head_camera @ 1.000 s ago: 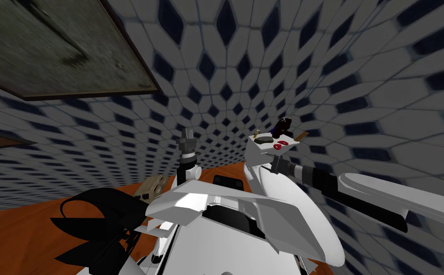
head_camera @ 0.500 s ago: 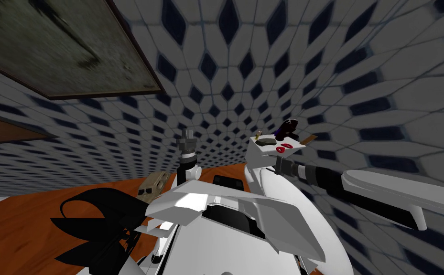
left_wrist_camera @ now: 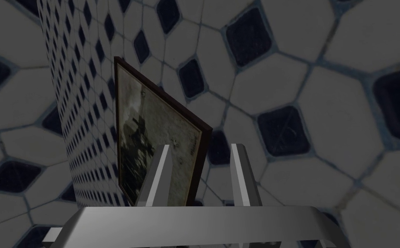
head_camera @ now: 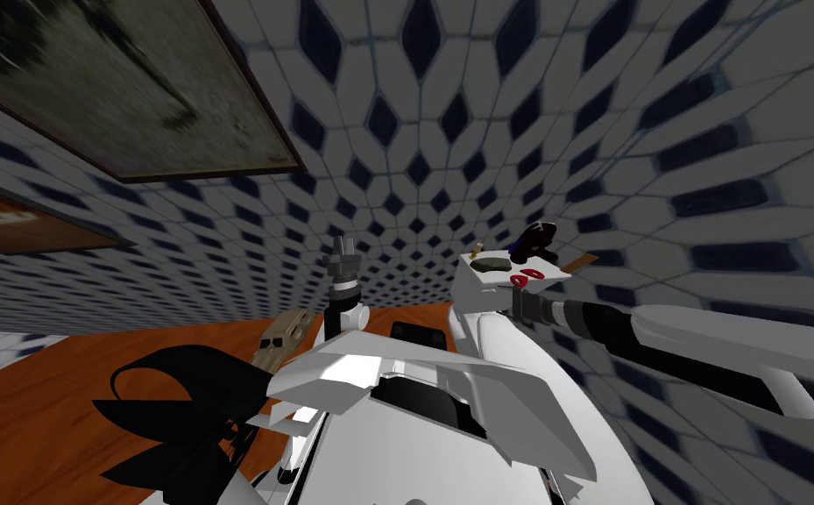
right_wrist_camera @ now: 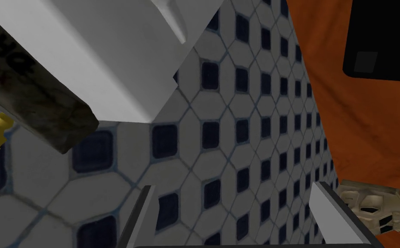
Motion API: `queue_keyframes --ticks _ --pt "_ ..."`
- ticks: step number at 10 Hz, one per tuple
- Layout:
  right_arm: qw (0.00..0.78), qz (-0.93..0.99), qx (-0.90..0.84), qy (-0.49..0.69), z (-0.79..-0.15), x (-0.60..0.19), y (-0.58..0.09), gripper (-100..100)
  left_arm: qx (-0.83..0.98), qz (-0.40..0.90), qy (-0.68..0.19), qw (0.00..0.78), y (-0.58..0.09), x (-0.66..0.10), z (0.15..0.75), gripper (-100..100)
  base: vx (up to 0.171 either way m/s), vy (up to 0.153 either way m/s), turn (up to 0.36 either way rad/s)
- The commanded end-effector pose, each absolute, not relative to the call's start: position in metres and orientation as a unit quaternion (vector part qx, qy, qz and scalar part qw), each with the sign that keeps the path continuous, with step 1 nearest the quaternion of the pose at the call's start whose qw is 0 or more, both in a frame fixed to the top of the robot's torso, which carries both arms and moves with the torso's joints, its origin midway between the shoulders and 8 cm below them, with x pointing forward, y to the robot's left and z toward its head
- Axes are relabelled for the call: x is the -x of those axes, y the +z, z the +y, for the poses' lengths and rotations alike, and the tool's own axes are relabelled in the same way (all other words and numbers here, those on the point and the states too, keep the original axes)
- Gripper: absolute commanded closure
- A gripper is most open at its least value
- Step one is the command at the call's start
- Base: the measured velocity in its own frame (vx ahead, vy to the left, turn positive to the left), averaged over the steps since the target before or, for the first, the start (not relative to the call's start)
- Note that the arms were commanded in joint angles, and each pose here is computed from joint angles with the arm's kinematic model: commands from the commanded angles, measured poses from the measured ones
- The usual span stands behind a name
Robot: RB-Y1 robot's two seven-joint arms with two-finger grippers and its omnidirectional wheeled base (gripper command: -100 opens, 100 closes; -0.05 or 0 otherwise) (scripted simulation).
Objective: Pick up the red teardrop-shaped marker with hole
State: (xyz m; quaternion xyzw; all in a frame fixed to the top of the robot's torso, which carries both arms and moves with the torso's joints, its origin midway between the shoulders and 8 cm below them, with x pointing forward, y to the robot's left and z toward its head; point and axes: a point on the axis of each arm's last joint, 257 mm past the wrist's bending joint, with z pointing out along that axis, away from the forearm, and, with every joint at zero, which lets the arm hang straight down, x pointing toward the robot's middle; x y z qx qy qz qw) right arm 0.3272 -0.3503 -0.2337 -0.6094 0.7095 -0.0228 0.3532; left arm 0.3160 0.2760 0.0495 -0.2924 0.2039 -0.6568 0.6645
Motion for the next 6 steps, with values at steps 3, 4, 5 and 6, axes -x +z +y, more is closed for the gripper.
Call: queue_keyframes --ticks 3,4,5,6 --pt "0.322 0.706 0.630 -0.041 -0.367 -0.326 -0.236 -100 0.292 0.204 -0.657 0.665 0.050 -0.316 0.276 0 0.007 -0.024 0.048" --pt "0.320 0.713 0.623 -0.035 -0.366 -0.326 -0.235 -100 0.292 0.204 -0.657 0.664 0.050 -0.316 0.276 0 0.022 -0.053 0.080" --pt "0.318 0.707 0.630 -0.037 -0.366 -0.325 -0.236 -100 0.292 0.204 -0.657 0.665 0.050 -0.316 0.276 0 0.022 -0.031 -0.029" --pt "0.316 0.708 0.630 -0.038 -0.367 -0.324 -0.237 -100 0.292 0.204 -0.657 0.665 0.050 -0.316 0.276 0 0.010 -0.009 -0.016"
